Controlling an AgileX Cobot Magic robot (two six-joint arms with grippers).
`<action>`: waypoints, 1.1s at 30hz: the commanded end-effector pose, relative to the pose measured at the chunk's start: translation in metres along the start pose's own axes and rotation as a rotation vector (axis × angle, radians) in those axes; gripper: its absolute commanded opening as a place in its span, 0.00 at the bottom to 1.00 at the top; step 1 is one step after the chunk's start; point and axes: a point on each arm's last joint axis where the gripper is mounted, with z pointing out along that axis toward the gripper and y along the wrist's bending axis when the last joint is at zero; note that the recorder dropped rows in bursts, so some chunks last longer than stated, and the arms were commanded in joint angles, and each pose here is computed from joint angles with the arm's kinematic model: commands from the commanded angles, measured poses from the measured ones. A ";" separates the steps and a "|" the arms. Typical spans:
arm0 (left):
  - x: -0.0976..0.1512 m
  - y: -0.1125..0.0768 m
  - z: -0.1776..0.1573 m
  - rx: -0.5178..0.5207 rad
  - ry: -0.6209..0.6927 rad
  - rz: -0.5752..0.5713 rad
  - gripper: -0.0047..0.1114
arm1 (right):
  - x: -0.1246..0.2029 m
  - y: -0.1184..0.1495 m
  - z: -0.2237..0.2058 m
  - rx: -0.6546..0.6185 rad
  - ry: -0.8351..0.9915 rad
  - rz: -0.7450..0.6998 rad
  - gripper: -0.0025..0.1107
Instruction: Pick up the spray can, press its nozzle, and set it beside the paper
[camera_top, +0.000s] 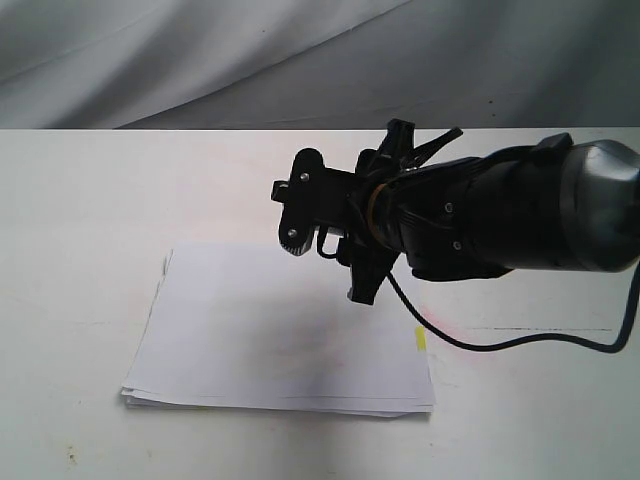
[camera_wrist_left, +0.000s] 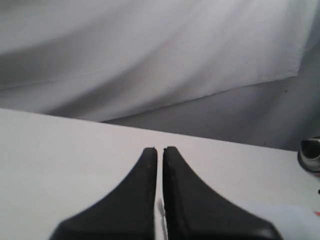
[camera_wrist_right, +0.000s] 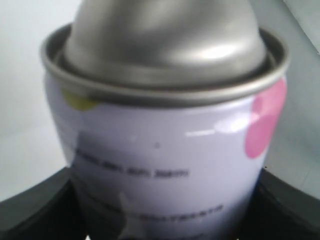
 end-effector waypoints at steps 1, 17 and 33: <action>-0.009 -0.006 -0.001 0.073 -0.113 -0.007 0.09 | -0.003 -0.005 -0.004 0.028 -0.014 -0.027 0.02; -0.034 -0.021 -0.010 0.248 -0.404 0.010 0.09 | -0.003 -0.005 -0.004 0.029 -0.015 -0.029 0.02; -0.028 -0.009 0.013 -0.021 0.111 -0.415 0.04 | -0.003 -0.005 -0.004 0.028 -0.016 -0.029 0.02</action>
